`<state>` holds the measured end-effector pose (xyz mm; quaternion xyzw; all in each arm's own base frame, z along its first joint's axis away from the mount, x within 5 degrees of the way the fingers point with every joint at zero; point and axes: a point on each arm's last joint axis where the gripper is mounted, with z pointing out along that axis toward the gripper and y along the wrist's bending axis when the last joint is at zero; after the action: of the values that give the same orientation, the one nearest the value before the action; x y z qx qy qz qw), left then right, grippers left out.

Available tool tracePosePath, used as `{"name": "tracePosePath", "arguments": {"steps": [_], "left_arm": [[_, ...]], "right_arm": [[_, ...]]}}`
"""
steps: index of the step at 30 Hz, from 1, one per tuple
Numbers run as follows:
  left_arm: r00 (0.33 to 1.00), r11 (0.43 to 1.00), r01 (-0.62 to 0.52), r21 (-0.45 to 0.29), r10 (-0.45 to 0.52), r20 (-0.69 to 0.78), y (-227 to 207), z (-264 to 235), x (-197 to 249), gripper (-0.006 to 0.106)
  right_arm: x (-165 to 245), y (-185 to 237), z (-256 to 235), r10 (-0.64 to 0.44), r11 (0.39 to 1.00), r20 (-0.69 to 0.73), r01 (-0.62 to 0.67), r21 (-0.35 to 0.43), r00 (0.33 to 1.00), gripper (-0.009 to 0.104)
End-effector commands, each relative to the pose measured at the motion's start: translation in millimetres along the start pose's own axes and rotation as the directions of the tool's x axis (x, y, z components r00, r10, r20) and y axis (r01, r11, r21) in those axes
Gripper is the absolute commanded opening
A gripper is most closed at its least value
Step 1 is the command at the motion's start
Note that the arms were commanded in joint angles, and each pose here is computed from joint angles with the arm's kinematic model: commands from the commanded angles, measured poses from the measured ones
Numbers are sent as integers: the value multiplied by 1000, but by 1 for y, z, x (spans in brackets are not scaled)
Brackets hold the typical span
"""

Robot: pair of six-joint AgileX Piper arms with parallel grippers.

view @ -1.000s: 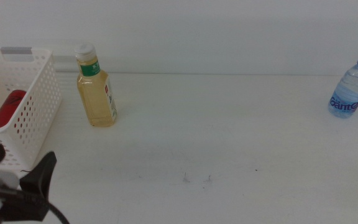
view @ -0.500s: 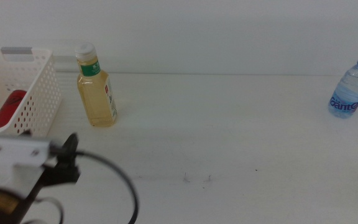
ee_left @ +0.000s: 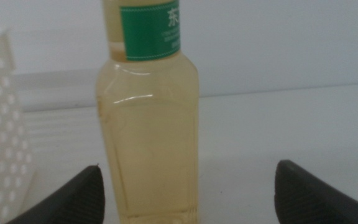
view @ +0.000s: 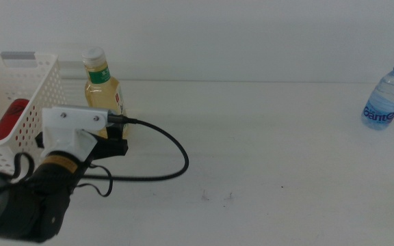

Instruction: Use arms to grab the bottles and put them into the dustbin to the left of the table.

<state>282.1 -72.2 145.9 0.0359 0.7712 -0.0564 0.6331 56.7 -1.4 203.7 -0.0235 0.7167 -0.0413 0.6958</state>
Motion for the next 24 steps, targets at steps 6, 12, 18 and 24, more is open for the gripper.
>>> {"name": "tracePosePath", "arguments": {"steps": [6, 12, 18, 24], "left_arm": [[1000, 1000, 4, 15, -4, -15, 12, 27, 4, 94], [1000, 1000, 9, 4, -9, -7, 18, 51, 8, 94], [1000, 1000, 3, -1, -3, -16, 23, 75, 19, 94], [1000, 1000, 5, -3, -5, -6, 23, 104, 30, 94]], "right_arm": [[0, 0, 0, -11, 1000, 7, 10, 9, 1000, 91], [0, 0, 0, -11, 1000, 7, 10, 9, 1000, 91], [0, 0, 0, -11, 1000, 7, 10, 9, 1000, 91], [0, 0, 0, -11, 1000, 7, 10, 9, 1000, 91]]}}
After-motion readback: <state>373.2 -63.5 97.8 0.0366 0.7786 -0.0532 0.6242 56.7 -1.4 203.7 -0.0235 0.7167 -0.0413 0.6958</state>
